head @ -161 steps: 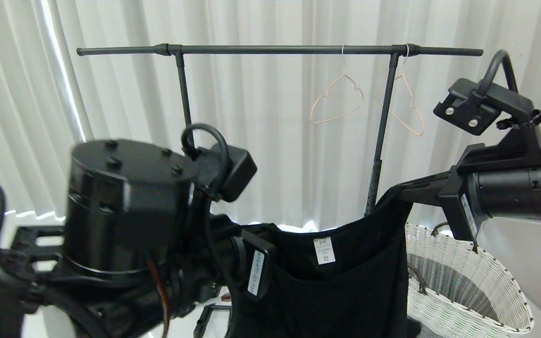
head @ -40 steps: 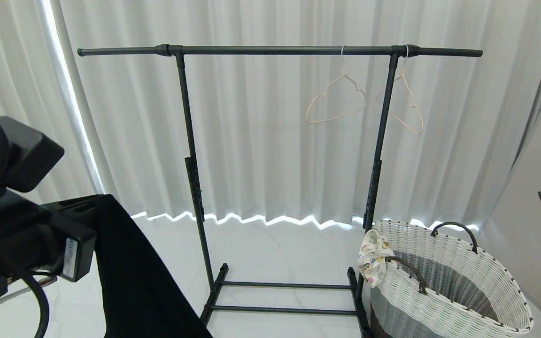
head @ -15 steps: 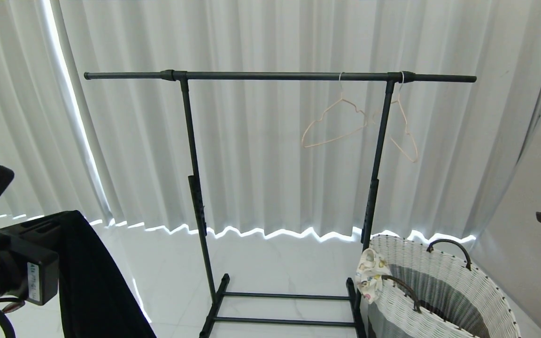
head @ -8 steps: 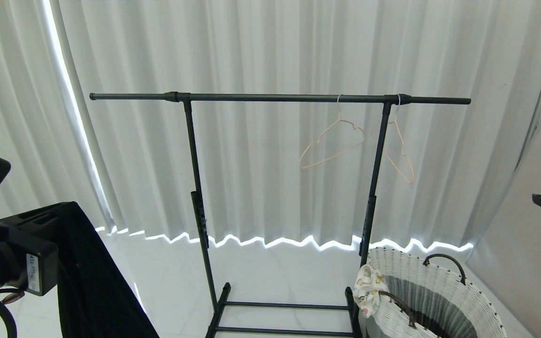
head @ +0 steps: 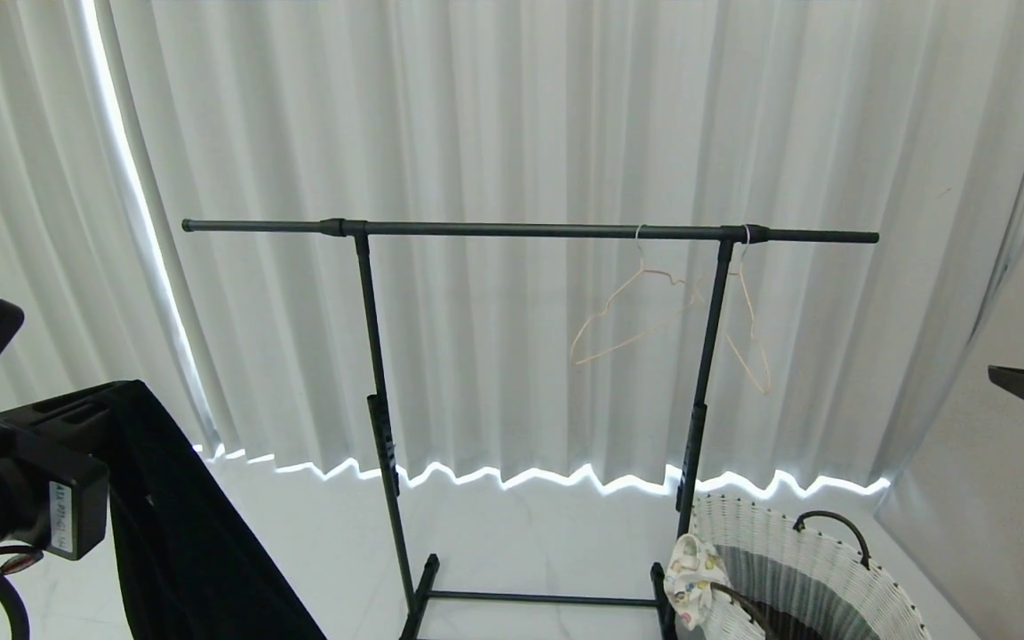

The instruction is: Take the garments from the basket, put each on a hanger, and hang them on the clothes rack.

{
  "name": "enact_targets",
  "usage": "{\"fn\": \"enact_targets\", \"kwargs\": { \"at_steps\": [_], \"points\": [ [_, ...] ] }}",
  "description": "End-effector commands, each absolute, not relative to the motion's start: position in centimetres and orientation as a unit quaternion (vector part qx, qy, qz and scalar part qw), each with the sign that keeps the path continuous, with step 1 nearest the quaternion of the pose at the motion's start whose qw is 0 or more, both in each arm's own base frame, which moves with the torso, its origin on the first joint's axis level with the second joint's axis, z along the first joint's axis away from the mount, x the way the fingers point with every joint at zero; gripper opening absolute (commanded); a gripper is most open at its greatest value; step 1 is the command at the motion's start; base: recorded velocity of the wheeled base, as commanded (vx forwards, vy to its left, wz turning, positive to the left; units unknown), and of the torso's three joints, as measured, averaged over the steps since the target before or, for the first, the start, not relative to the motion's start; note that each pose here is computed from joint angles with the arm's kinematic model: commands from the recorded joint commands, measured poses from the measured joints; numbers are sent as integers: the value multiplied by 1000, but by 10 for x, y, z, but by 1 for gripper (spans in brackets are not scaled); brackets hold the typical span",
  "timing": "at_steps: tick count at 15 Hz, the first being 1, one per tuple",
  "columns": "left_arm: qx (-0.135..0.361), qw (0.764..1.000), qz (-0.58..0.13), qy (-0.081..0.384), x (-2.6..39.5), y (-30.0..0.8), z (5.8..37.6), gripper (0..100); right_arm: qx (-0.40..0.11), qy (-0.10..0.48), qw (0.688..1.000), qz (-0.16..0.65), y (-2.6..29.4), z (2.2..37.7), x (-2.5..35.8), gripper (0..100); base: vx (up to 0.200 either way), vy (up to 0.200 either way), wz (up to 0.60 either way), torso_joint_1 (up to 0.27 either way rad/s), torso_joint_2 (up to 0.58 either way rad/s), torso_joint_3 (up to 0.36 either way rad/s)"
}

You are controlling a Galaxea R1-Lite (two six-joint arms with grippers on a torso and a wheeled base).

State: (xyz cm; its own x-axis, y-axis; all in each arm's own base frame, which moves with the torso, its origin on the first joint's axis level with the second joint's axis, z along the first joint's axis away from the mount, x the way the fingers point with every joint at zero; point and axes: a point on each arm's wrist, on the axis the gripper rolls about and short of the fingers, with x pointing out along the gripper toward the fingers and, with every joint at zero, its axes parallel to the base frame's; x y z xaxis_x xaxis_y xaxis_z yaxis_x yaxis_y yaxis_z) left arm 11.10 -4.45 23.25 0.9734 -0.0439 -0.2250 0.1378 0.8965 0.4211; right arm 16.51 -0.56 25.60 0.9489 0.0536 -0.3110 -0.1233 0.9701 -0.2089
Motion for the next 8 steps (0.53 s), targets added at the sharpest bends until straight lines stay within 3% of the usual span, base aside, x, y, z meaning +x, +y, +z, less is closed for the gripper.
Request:
{"fn": "enact_targets", "kwargs": {
  "at_steps": [1,6,8],
  "points": [
    [223,968,-47,107,112,-45,232,0,-113,157,980,46,-6,255,167,100,0,0,0,242,-530,-286],
    [224,968,-47,107,112,-45,232,0,-112,140,983,43,-6,251,173,100,0,0,0,269,-574,-303],
    [220,969,-46,105,112,-45,233,0,-111,137,983,44,-6,250,175,100,200,0,0,286,-598,-310]
  ]
}}
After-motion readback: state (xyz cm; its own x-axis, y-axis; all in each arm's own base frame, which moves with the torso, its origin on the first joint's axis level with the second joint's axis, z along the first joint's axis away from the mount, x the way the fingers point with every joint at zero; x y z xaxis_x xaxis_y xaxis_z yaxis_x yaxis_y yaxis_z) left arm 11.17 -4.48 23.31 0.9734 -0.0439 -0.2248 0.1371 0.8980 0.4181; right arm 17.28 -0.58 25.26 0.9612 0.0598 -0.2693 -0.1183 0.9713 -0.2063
